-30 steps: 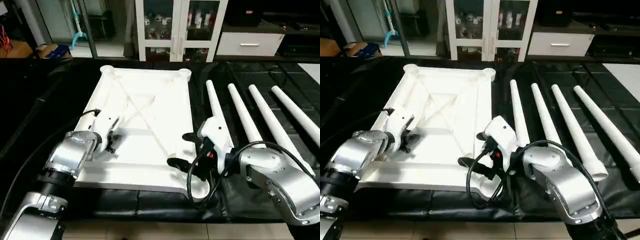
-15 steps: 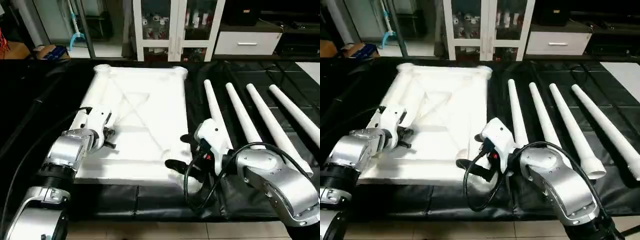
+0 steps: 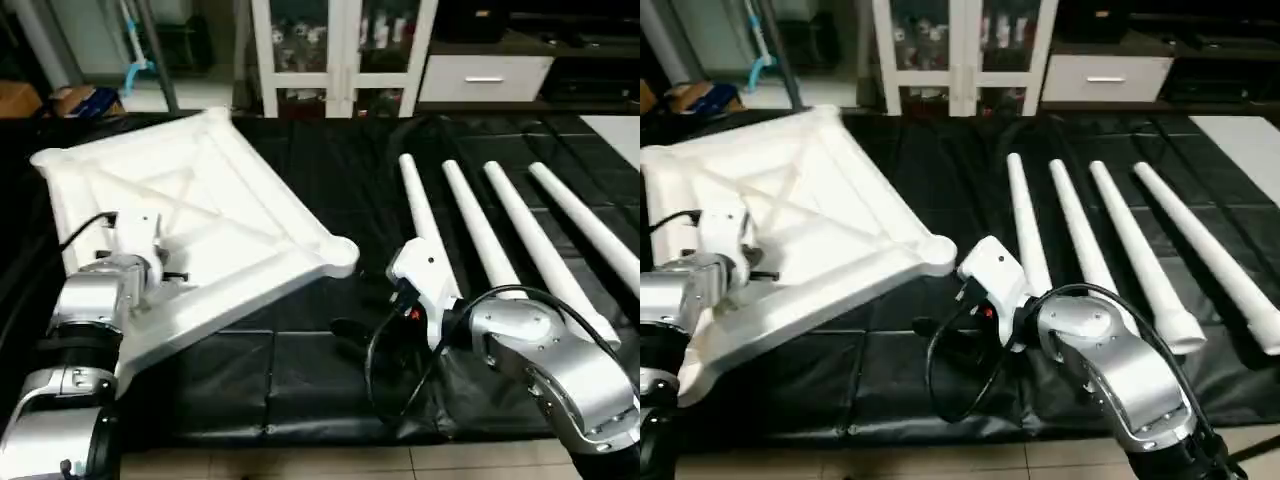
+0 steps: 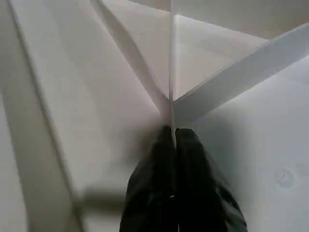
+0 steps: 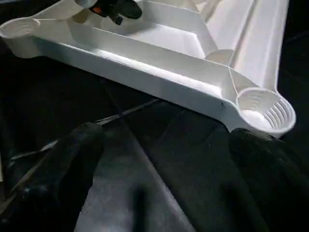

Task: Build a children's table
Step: Move to table

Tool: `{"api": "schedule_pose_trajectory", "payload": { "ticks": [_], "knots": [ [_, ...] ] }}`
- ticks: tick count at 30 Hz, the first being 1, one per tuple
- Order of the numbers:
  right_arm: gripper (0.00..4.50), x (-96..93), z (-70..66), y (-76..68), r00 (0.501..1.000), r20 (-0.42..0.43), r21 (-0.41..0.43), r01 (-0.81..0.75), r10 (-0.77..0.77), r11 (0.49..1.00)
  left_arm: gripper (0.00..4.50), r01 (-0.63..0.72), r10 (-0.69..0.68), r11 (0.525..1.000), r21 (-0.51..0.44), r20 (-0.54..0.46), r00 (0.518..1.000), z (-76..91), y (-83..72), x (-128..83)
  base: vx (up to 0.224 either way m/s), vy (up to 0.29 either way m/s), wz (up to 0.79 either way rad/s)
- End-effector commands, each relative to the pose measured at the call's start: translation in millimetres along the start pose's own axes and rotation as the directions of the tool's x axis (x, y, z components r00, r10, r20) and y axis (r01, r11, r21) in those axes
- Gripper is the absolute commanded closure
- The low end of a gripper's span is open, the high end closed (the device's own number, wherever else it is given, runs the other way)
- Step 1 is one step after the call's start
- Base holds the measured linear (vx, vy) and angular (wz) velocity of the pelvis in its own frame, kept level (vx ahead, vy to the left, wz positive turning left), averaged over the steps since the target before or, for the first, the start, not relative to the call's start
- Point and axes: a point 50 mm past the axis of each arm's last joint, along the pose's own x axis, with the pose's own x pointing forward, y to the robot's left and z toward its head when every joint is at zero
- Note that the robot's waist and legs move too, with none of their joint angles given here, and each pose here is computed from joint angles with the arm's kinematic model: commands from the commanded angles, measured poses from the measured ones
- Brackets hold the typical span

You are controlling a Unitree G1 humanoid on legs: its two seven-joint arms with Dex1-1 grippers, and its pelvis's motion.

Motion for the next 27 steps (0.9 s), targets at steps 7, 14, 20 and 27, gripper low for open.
{"api": "schedule_pose_trajectory", "payload": {
  "ticks": [7,14,20,27],
  "knots": [
    [0.0,0.1,4.1,-1.1,1.0,0.012,-0.028,0.014,-0.014,1.0,4.45,-0.054,0.041,0.984,0.169,0.076,0.996,2.3,11.0,0.6,0.0,0.0,0.0],
    [0.0,1.0,5.9,-2.8,0.999,0.028,-0.021,0.035,-0.035,0.999,3.96,-0.155,0.126,0.961,0.23,0.134,0.983,13.7,29.1,-2.2,0.0,0.0,0.0],
    [0.0,2.4,6.3,-5.0,0.998,0.032,-0.016,0.061,-0.06,0.998,3.39,-0.144,0.11,0.968,0.203,0.169,0.979,22.8,28.0,-6.0,0.0,0.0,0.0],
    [0.0,3.5,7.2,-7.9,0.996,0.043,-0.003,0.082,-0.082,0.997,2.91,-0.062,0.015,0.979,0.194,0.239,0.971,32.2,19.3,-16.0,0.0,0.0,0.0]
  ]
}}
